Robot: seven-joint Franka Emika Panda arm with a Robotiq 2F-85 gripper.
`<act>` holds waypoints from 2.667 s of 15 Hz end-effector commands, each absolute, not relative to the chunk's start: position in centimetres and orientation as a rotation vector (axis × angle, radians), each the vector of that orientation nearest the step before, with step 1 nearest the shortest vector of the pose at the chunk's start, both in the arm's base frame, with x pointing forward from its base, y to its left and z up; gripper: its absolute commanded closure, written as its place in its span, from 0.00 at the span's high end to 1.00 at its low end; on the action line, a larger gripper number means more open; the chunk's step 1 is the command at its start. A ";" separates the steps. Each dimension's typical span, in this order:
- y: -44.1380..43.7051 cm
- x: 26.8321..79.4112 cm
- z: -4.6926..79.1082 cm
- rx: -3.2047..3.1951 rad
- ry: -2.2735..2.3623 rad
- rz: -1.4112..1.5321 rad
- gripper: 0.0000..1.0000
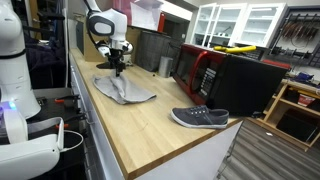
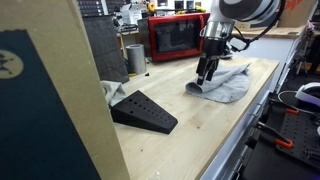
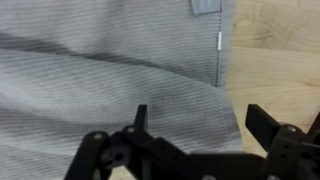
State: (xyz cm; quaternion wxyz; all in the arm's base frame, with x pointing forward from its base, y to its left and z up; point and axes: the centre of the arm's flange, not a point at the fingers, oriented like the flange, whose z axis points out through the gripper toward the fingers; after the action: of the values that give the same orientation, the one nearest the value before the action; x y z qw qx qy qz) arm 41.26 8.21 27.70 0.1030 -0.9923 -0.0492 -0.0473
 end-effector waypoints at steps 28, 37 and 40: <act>12.5 42.9 31.8 -3.067 -0.127 0.376 0.01; 10.0 43.4 35.6 -2.828 -0.603 0.830 0.01; 9.2 43.7 36.3 -2.760 -0.678 0.918 0.01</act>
State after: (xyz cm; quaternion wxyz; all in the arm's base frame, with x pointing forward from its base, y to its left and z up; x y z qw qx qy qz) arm 42.42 9.89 35.25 0.0683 -0.9372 -0.2025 0.2757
